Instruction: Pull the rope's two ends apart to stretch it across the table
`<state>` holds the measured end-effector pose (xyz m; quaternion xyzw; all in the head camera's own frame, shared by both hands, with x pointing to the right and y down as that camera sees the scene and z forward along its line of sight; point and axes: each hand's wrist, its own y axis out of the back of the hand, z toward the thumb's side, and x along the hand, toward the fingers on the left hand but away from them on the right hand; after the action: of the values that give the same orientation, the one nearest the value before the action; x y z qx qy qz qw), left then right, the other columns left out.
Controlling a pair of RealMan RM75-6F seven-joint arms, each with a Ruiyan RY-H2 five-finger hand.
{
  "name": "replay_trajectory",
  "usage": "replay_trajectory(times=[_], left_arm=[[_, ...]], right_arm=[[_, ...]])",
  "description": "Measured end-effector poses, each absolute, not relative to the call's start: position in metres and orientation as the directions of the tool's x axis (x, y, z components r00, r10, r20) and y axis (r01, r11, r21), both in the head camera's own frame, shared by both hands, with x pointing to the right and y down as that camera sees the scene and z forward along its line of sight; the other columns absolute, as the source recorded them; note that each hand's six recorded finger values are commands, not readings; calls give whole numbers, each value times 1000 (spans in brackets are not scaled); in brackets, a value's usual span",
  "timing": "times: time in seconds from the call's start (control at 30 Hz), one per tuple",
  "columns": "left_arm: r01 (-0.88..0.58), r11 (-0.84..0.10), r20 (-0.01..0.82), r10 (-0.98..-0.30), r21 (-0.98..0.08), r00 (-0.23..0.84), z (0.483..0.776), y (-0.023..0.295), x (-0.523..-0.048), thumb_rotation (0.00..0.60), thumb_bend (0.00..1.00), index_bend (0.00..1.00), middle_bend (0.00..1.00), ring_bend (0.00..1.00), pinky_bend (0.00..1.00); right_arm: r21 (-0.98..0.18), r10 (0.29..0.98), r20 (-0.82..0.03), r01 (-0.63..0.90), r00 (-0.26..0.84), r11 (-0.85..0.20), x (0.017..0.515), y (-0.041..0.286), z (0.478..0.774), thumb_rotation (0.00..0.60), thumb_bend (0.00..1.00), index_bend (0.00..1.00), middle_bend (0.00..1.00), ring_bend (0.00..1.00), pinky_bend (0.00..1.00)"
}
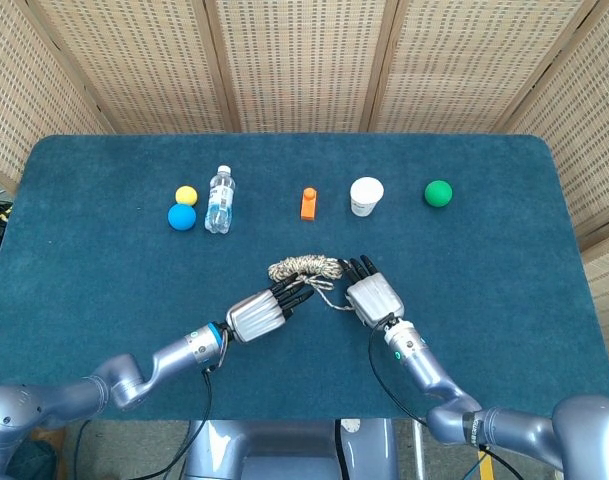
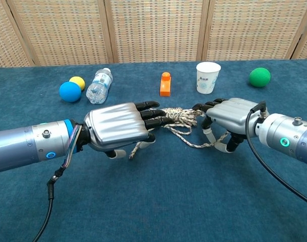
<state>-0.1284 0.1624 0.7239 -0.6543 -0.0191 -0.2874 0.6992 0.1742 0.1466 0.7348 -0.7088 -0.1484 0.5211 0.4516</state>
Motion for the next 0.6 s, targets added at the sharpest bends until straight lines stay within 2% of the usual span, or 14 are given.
replay_trajectory(times=[0.2, 0.6], left_arm=[[454, 12, 418, -367, -891, 831, 729, 164, -128, 600, 267, 477, 0, 0, 0], [465, 4, 431, -369, -885, 823, 735, 167, -125, 600, 290, 490, 0, 0, 0]], right_arm=[[-795, 681, -604, -258, 413, -549, 174, 146, 735, 600, 525, 671, 0, 0, 0], [-796, 684, -603, -251, 412, -550, 175, 144, 734, 600, 527, 672, 0, 0, 0]])
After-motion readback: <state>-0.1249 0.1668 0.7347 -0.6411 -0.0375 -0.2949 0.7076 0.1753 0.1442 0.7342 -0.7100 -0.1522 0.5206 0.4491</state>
